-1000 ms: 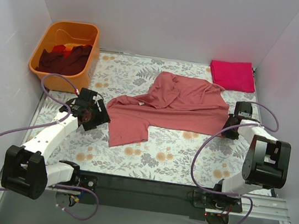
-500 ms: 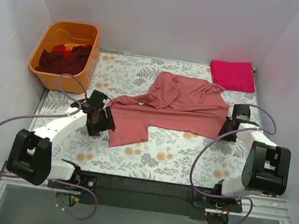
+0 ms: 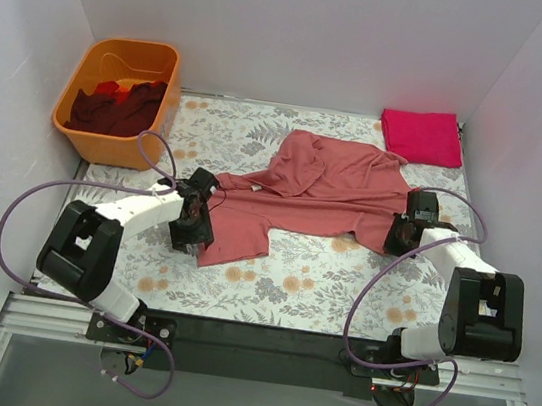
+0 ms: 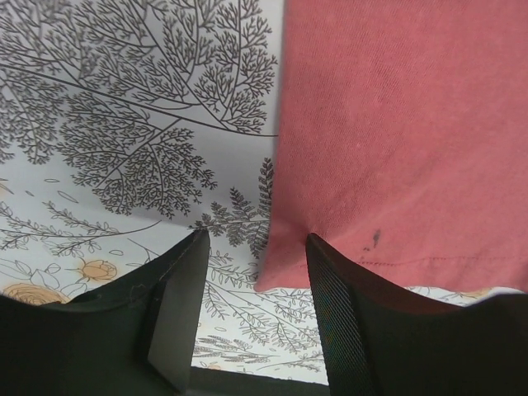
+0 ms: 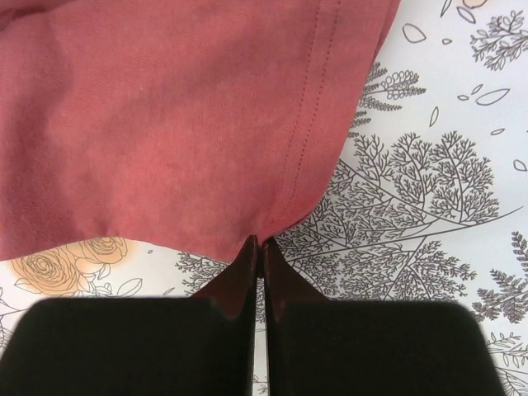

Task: Fold and stack the t-shirts
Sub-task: Flatten the tshirt out

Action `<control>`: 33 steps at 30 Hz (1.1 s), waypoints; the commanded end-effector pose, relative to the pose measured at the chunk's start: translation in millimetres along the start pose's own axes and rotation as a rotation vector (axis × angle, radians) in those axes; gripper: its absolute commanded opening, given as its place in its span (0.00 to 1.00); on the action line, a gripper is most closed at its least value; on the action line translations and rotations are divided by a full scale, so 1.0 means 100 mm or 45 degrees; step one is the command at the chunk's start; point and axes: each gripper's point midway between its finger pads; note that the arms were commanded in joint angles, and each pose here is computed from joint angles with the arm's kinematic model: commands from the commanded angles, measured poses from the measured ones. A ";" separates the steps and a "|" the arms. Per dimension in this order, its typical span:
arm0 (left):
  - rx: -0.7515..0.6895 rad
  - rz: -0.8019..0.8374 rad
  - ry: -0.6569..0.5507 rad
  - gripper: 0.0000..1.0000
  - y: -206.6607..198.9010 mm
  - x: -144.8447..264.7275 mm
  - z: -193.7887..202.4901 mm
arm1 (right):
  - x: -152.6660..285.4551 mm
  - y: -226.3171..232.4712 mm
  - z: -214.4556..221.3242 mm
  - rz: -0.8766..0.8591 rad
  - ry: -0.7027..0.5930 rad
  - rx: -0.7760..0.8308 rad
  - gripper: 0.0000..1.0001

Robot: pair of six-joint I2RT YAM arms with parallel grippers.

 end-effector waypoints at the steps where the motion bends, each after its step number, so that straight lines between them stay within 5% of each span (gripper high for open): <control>1: 0.014 -0.001 -0.066 0.49 -0.10 0.00 -0.08 | 0.04 0.01 -0.04 -0.007 -0.045 0.005 0.01; 15: 0.074 0.057 -0.154 0.46 -0.24 0.05 -0.23 | 0.06 -0.09 -0.04 0.063 -0.062 0.013 0.01; 24: 0.058 -0.021 -0.070 0.45 -0.09 -0.21 -0.04 | 0.07 -0.11 -0.02 0.082 -0.065 0.013 0.01; 33: 0.042 -0.099 0.041 0.25 0.05 -0.31 0.16 | 0.11 -0.13 -0.07 0.096 -0.093 0.003 0.01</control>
Point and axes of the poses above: each gripper's point midway between its finger pads, its own x axis back along the fingers, its own y axis along the line the jaws close on, z = x × y, and after that the axes turned 14 degrees about x, right-handed
